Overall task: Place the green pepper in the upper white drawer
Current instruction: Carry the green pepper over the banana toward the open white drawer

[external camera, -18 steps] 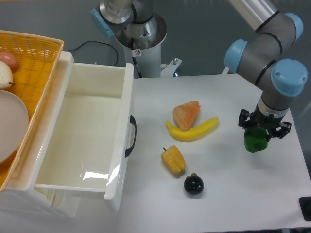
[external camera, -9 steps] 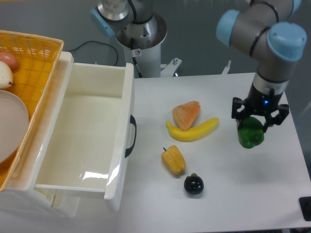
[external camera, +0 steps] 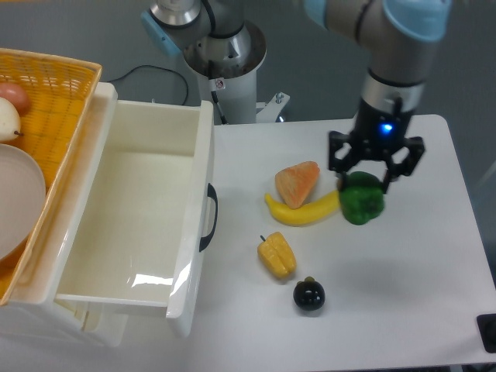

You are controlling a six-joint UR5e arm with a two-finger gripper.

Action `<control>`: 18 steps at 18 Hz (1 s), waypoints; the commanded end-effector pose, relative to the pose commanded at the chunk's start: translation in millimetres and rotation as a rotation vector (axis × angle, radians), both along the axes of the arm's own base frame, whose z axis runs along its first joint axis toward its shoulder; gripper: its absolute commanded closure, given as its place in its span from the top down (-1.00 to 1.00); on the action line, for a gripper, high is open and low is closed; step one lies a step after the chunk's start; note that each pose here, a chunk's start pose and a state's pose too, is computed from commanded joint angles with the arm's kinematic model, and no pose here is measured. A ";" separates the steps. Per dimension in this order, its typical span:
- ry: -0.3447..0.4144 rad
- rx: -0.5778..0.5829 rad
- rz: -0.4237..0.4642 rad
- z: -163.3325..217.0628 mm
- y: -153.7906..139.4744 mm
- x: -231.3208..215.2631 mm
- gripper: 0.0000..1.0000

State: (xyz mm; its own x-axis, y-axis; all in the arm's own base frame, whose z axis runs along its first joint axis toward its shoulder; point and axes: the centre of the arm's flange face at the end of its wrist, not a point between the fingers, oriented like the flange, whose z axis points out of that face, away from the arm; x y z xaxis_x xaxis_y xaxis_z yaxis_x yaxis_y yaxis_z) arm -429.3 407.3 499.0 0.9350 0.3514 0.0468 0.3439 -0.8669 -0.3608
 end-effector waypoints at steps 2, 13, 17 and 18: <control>-0.001 0.018 -0.024 7.7 3.9 19.9 -0.42; -0.022 0.120 -0.081 51.5 36.7 96.9 -0.42; -0.033 0.117 -0.110 49.0 51.2 114.2 -0.42; -0.036 0.114 -0.124 47.4 56.6 120.2 -0.42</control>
State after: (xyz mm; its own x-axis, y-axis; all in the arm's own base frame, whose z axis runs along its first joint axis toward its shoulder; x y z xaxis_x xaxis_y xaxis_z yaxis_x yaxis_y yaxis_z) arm -309.1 464.0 546.3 0.9678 0.2242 0.1142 0.2516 -0.8575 -0.4487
